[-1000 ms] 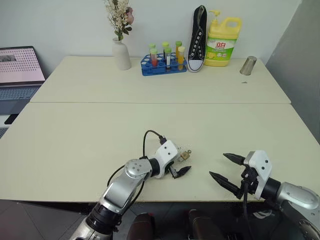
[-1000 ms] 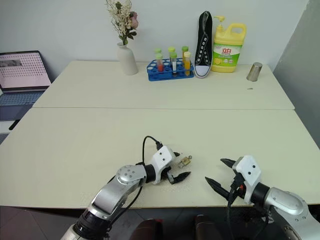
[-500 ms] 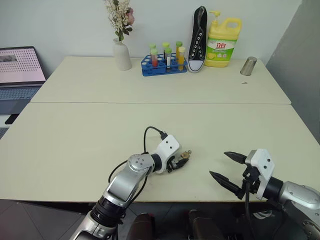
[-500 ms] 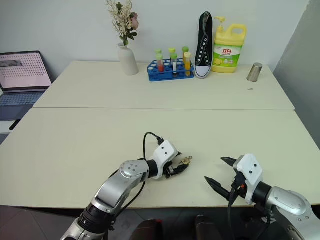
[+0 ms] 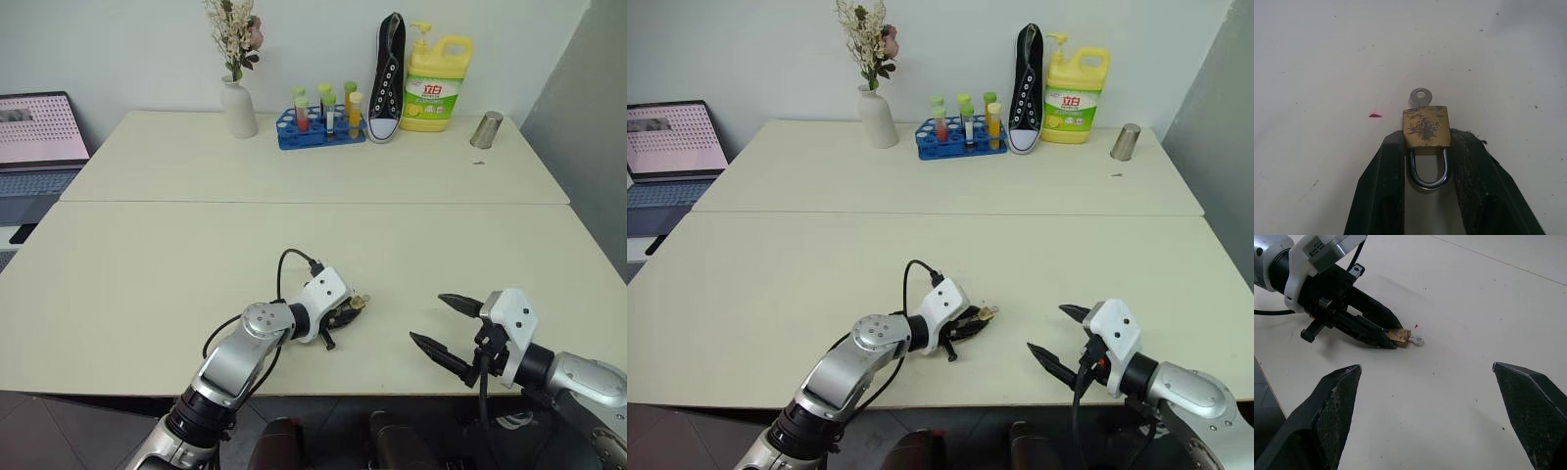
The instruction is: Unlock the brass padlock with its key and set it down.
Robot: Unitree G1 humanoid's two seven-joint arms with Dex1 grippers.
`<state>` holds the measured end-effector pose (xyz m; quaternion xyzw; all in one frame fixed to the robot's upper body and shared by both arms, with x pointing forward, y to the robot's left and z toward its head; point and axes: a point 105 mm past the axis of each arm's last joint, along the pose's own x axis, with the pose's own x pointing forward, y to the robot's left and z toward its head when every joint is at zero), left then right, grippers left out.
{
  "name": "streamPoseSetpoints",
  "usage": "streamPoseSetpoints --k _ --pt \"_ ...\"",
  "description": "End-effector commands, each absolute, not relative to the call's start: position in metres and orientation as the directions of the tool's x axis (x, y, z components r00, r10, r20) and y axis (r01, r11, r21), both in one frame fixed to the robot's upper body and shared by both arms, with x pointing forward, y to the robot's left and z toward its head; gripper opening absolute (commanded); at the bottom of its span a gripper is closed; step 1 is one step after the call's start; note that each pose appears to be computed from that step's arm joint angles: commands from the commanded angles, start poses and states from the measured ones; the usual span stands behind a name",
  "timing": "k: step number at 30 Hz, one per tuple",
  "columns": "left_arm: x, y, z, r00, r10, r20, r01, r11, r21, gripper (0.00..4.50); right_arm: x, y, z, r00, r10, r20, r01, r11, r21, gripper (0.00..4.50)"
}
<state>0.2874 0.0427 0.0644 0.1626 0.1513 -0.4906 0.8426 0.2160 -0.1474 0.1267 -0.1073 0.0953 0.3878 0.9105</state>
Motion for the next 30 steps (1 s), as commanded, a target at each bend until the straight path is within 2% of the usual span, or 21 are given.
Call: streamPoseSetpoints --k 1,3,6,8,13,19,30 --pt "0.285 0.036 0.09 0.426 -0.86 -0.281 0.904 0.392 0.173 0.96 0.217 -0.141 0.137 0.672 0.708 -0.216 -0.739 0.658 -0.143 4.5" --pt "0.283 0.035 0.112 0.379 -0.906 -0.187 0.91 0.328 0.254 0.96 0.22 -0.139 0.138 0.662 0.718 -0.215 -0.748 0.649 -0.137 4.5" --pt "0.288 0.044 0.144 0.361 -0.929 -0.08 0.8 0.264 0.539 0.96 0.225 -0.133 0.14 0.636 0.744 -0.204 -0.771 0.626 -0.12 4.5" --pt "0.288 0.049 0.154 0.343 -0.938 -0.045 0.732 0.237 0.639 0.96 0.227 -0.13 0.141 0.621 0.758 -0.199 -0.783 0.612 -0.113 4.5" --pt "0.281 0.067 0.16 0.288 -0.956 -0.062 0.36 0.048 0.932 0.96 0.233 -0.116 0.149 0.554 0.818 -0.152 -0.831 0.554 -0.048 4.5" --pt "0.28 0.082 0.157 0.246 -0.967 -0.069 0.166 -0.028 0.986 0.96 0.234 -0.099 0.154 0.433 0.889 -0.146 -0.895 0.443 0.044 4.5" --pt "0.274 0.082 0.154 0.258 -0.966 -0.031 0.116 -0.001 0.993 0.96 0.248 -0.074 0.152 0.333 0.928 -0.166 -0.92 0.358 0.159 4.5"
